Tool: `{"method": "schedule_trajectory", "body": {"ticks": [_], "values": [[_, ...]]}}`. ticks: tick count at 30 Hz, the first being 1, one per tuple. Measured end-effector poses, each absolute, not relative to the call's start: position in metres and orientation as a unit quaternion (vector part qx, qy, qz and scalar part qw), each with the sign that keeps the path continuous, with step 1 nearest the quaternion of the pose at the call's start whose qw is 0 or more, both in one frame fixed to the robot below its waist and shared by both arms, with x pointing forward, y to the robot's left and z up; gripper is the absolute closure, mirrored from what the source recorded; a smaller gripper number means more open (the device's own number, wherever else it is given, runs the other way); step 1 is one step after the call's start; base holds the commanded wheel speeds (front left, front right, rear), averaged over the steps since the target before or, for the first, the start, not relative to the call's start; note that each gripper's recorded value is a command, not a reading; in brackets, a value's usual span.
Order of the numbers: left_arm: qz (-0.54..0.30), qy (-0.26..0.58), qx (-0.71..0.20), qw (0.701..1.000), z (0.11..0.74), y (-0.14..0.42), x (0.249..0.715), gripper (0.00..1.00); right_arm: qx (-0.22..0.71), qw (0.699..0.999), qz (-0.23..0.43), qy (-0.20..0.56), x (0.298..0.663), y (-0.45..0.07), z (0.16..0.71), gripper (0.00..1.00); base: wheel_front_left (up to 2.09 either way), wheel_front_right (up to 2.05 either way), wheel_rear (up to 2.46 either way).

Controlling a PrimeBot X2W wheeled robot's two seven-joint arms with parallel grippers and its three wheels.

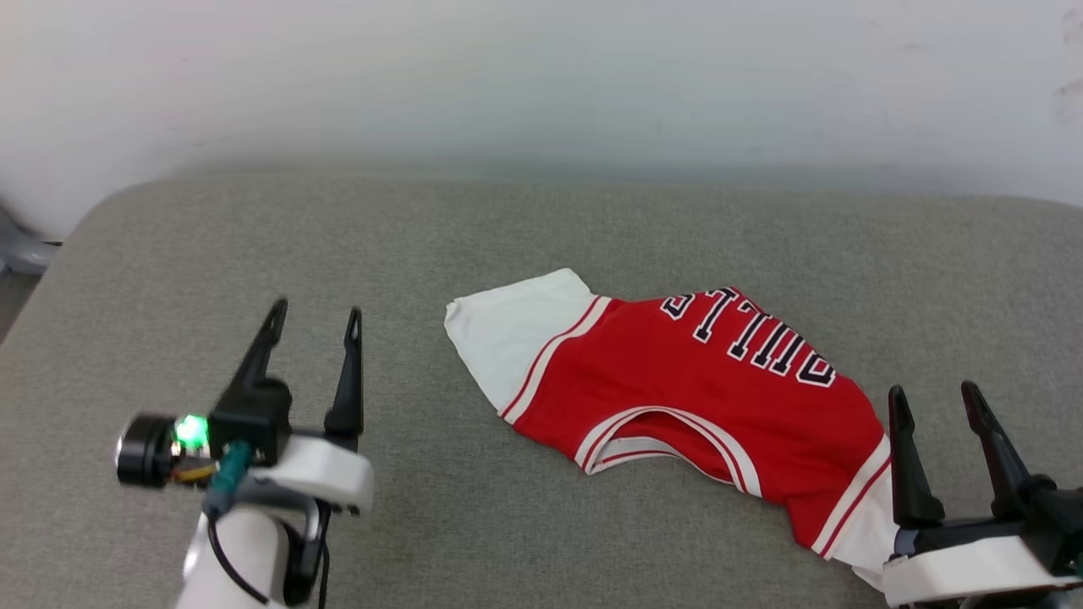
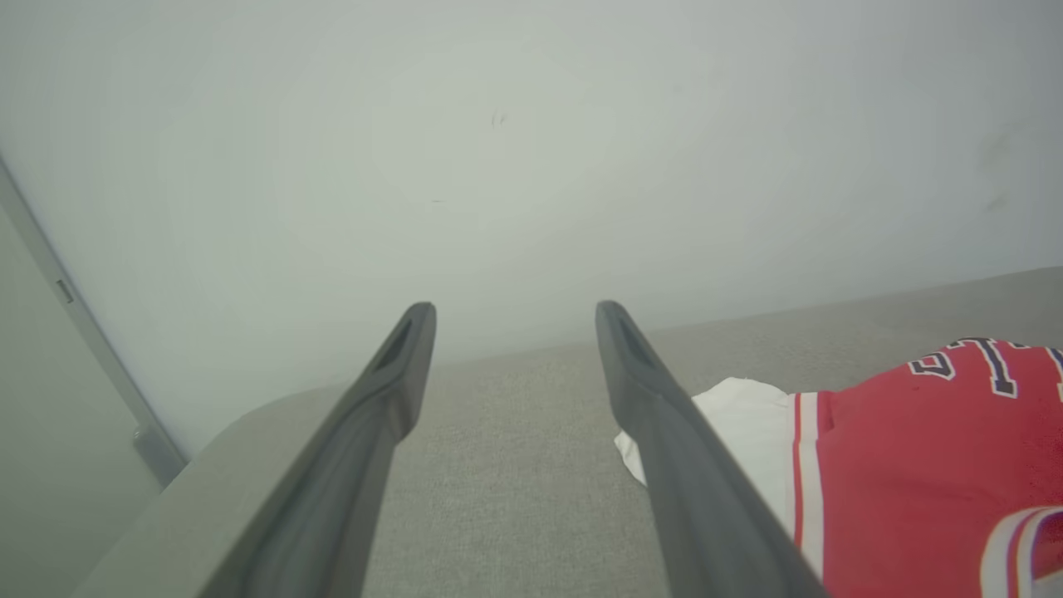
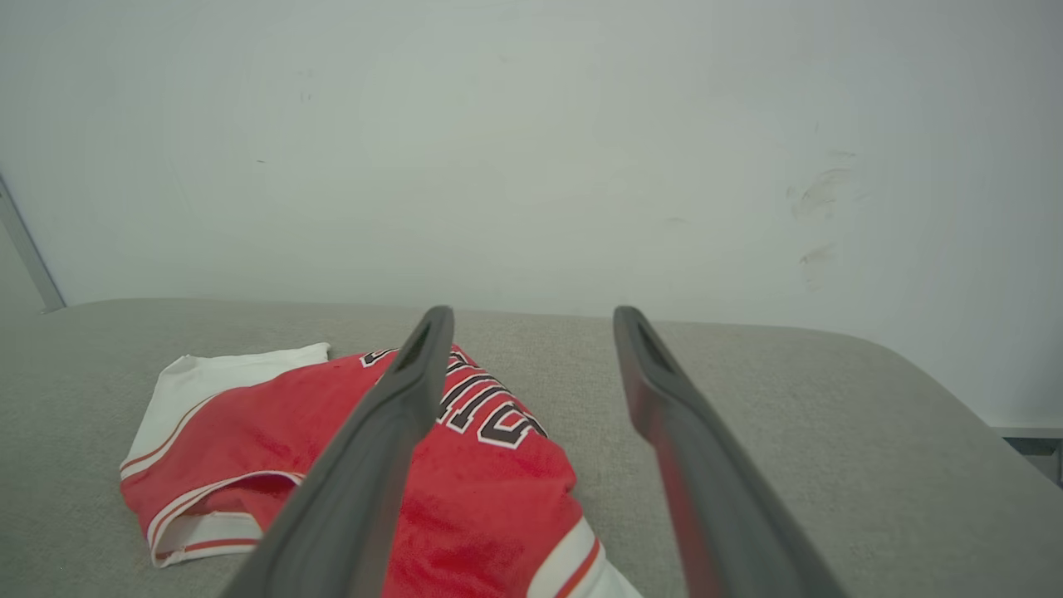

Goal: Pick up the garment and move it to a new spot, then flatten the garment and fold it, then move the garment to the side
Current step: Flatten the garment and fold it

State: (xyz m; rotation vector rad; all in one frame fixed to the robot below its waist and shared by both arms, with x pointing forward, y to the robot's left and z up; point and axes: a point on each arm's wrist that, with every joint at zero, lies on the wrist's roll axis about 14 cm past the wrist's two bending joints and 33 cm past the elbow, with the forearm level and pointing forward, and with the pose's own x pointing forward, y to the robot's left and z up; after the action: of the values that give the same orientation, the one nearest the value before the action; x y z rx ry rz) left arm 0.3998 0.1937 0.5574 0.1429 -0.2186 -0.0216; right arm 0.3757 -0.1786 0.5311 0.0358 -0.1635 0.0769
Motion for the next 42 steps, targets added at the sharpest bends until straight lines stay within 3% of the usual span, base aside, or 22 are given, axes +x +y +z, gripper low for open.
{"method": "schedule_trajectory", "body": {"ticks": [11,15,21,26,34,38,42], "values": [[-0.077,-0.113,0.082,0.987,0.578,0.186,0.489,0.00,0.015,0.996,0.023,-0.088,0.397,-0.189,0.532,0.00,0.00,0.00,0.00],[-0.113,-0.072,0.091,0.987,0.575,0.170,0.525,0.00,0.013,0.996,0.016,-0.085,0.405,-0.194,0.529,0.00,0.00,0.00,0.00],[-0.173,0.070,0.072,0.980,0.537,0.134,0.557,0.00,0.011,0.997,0.007,-0.070,0.414,-0.200,0.517,0.00,0.00,0.00,0.00],[-0.204,0.235,0.072,0.948,0.486,0.127,0.559,0.00,0.008,0.998,-0.003,-0.058,0.417,-0.207,0.508,0.00,0.00,0.00,0.00],[-0.217,0.421,0.108,0.874,0.422,0.133,0.547,0.00,0.004,0.998,-0.016,-0.053,0.425,-0.217,0.502,0.00,0.00,0.00,0.00],[-0.212,0.494,0.127,0.834,0.389,0.144,0.534,0.00,0.003,0.998,-0.026,-0.048,0.426,-0.224,0.498,0.00,0.00,0.00,0.00],[-0.219,0.524,0.137,0.812,0.372,0.145,0.529,0.00,0.004,0.999,-0.036,-0.040,0.425,-0.231,0.492,0.00,0.00,0.00,0.00]]}}
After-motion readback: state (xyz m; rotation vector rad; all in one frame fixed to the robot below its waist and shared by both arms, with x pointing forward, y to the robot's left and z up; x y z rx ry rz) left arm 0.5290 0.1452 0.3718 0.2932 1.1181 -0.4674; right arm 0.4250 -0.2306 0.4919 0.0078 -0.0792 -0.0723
